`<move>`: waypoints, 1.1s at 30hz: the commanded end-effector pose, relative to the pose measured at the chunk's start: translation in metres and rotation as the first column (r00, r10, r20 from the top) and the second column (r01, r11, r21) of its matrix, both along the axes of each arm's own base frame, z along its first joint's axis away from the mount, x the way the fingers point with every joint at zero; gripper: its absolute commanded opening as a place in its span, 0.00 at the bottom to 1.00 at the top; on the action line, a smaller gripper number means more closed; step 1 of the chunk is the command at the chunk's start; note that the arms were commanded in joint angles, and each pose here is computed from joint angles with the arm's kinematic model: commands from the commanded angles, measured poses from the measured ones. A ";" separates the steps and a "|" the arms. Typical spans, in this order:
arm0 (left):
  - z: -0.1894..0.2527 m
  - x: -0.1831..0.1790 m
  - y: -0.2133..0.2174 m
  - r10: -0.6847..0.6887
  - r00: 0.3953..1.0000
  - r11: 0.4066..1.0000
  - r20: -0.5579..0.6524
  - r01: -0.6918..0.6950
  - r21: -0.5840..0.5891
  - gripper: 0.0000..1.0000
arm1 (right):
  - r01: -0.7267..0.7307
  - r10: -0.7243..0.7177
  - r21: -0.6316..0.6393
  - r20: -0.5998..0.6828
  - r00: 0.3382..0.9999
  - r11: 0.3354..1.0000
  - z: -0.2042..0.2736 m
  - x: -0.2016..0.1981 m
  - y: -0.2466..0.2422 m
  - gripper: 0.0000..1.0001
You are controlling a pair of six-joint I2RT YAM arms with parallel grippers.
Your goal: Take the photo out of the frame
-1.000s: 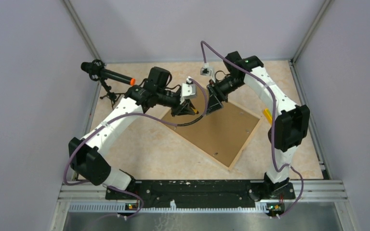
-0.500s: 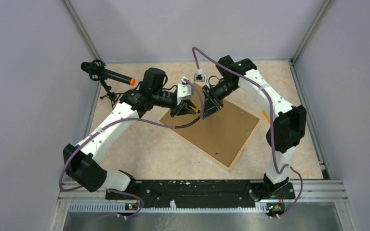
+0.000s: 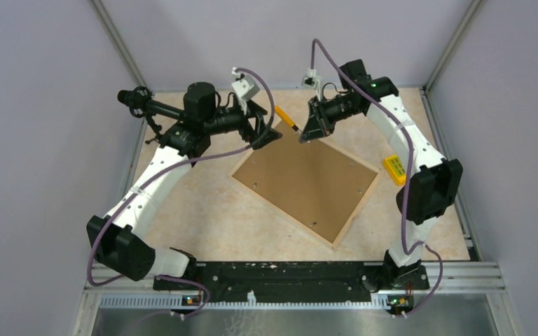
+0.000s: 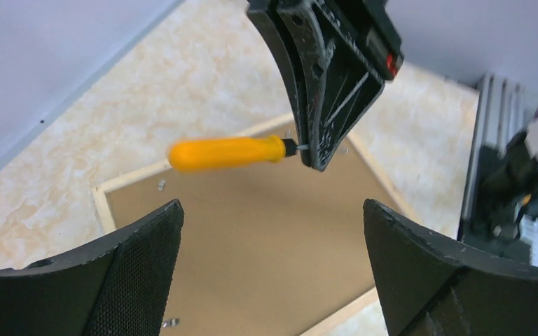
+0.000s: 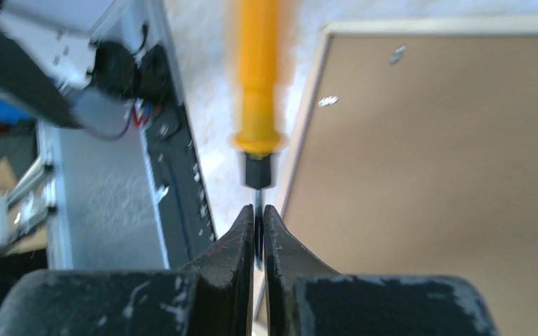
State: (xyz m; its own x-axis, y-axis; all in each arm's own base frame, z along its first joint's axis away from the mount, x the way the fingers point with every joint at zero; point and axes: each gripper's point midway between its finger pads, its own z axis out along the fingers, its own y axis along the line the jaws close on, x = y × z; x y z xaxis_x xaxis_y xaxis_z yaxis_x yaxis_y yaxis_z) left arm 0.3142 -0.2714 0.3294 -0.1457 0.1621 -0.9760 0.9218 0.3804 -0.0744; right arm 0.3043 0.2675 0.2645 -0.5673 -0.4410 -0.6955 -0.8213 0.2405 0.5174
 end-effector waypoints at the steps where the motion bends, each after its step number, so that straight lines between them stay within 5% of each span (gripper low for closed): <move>1: 0.078 0.011 -0.007 0.053 0.998 0.970 -0.035 -0.060 -0.234 0.99 | 0.215 -0.238 0.155 0.143 0.961 0.964 0.066 0.042 -0.004 0.00; 7: 0.107 0.041 -0.014 0.089 0.972 0.903 -0.217 -0.170 -0.395 0.99 | 0.346 -0.413 0.308 0.188 0.891 0.886 0.118 0.053 -0.009 0.00; 17: 0.134 0.044 -0.034 -0.063 0.959 0.843 -0.275 -0.096 -0.529 0.95 | 0.361 -0.458 0.411 0.167 0.873 0.837 0.143 0.030 -0.001 0.00; 25: 0.135 0.034 -0.038 -0.127 0.961 0.831 -0.245 -0.032 -0.555 0.84 | 0.316 -0.414 0.411 0.175 0.893 0.855 0.142 0.017 0.011 0.00; 33: 0.145 0.035 -0.038 -0.119 0.974 0.830 -0.190 -0.008 -0.558 0.59 | 0.280 -0.370 0.409 0.160 0.915 0.868 0.136 0.008 0.026 0.00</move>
